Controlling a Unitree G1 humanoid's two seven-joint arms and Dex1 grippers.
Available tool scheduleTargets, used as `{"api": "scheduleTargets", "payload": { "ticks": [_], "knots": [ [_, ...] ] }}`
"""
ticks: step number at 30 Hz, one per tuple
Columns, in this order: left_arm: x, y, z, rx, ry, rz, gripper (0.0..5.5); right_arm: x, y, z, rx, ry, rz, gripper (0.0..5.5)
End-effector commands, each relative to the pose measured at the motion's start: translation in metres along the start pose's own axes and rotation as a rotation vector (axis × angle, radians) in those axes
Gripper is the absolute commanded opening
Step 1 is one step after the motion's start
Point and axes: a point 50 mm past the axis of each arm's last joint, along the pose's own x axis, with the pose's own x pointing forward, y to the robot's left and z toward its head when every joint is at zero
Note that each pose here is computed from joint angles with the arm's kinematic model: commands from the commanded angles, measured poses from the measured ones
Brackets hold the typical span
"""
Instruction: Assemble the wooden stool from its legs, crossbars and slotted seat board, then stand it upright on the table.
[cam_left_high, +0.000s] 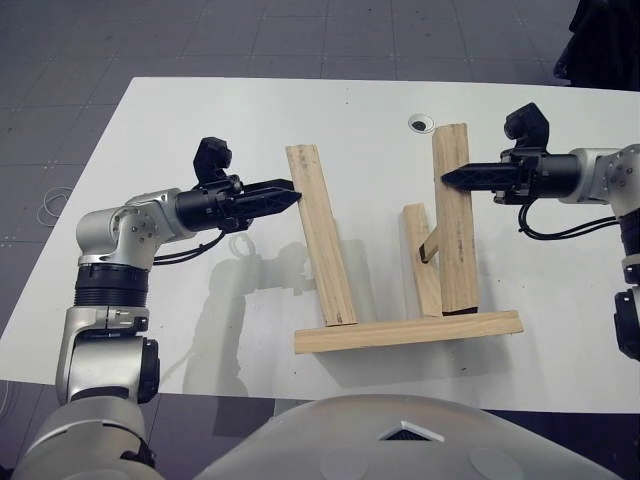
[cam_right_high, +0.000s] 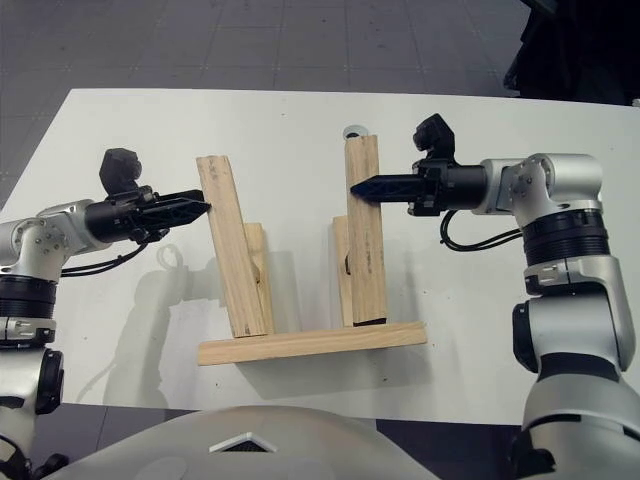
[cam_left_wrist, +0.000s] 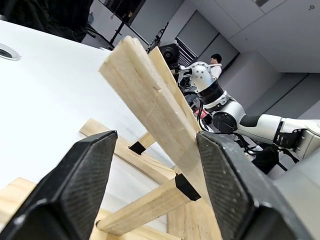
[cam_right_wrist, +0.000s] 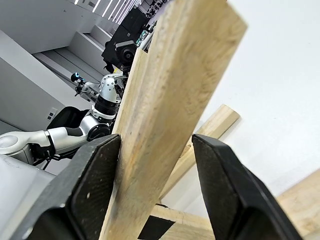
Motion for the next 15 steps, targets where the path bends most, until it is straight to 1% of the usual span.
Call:
{"api": "scheduleTargets", "payload": {
  "ticks": [1,10,11,12,15],
  "knots": [
    [-0.0142,-0.0027,0.0,0.015,-0.011,0.087,2.89,-0.0228,-0.0174,-0.0255,0.102,0.059,-0.206,2.54],
    [-0.0102,-0.0049,-0.004,0.02,-0.01,0.081,2.89,-0.0204,-0.0164,-0.0233,0.118,0.046,-0.195,2.54],
    [-0.01,-0.0051,-0.0043,0.02,-0.009,0.08,2.93,-0.0205,-0.0165,-0.0241,0.127,0.044,-0.193,2.81],
    [-0.0099,-0.0052,-0.0047,0.019,-0.006,0.079,2.93,-0.0213,-0.0167,-0.0245,0.139,0.036,-0.191,2.88],
    [-0.0104,-0.0056,-0.0053,0.016,-0.003,0.079,2.93,-0.0226,-0.0161,-0.0234,0.168,0.001,-0.173,3.41]
  ]
}}
